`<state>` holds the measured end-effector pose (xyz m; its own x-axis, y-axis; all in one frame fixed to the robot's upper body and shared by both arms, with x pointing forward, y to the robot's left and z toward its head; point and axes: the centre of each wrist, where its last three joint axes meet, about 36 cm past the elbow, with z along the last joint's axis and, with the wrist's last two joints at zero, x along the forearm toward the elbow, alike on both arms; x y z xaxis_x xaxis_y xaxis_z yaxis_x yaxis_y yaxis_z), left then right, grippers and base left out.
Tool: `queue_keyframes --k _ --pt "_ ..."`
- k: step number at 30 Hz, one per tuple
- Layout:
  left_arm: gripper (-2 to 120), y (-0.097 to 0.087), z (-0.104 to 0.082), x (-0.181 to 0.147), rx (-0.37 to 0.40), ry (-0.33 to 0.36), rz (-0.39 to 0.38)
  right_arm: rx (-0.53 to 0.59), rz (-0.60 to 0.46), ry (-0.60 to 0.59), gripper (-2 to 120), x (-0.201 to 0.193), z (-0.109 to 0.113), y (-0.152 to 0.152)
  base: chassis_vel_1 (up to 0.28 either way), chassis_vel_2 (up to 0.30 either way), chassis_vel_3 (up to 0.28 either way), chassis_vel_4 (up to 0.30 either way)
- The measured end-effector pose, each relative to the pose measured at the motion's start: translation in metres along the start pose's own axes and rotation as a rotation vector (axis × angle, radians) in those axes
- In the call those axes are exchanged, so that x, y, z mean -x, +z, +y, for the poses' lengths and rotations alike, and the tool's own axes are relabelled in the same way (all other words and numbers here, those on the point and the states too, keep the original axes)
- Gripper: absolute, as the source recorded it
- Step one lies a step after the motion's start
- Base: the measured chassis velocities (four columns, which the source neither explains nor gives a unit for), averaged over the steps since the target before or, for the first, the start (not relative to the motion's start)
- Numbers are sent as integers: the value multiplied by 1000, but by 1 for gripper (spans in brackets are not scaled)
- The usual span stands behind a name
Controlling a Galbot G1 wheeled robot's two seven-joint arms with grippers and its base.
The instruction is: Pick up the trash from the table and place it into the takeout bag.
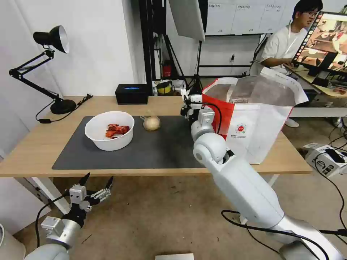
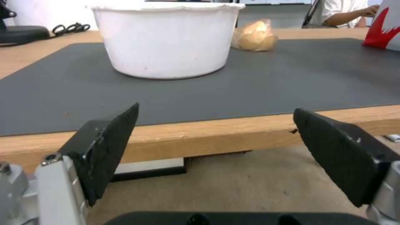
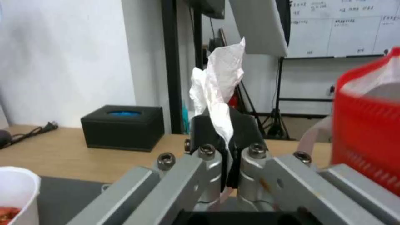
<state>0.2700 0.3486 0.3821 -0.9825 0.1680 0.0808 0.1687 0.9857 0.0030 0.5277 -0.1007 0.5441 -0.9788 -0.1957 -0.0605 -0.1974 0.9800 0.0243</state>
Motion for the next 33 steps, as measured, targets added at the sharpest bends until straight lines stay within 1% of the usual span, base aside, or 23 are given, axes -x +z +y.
queue_keyframes --k 10,15,20,21,24,26,28,33 --pt "100 -2 0 1 5 0 -7 9 -36 7 0 -9 -12 -27 0 0 0 0" --pt "100 -3 0 1 6 0 -8 11 -40 19 0 -10 -17 -33 0 0 0 0" --pt "100 -3 0 1 6 1 -8 8 -64 49 0 -17 -29 -49 0 0 0 0" --pt "100 -3 0 0 7 1 -8 5 -70 63 0 -20 -35 -56 0 0 0 0" --pt "100 -3 0 0 7 1 -8 2 -69 74 0 -22 -39 -60 0 0 0 0" --pt "100 -3 0 0 8 2 -8 -11 -65 103 0 -26 -47 -66 0 0 0 0" --pt "100 -4 0 0 8 3 -8 -14 -64 109 0 -27 -49 -66 0 0 0 0" --pt "100 -3 -3 1 3 11 -6 -24 -48 160 0 -30 -66 -67 0 0 0 0"
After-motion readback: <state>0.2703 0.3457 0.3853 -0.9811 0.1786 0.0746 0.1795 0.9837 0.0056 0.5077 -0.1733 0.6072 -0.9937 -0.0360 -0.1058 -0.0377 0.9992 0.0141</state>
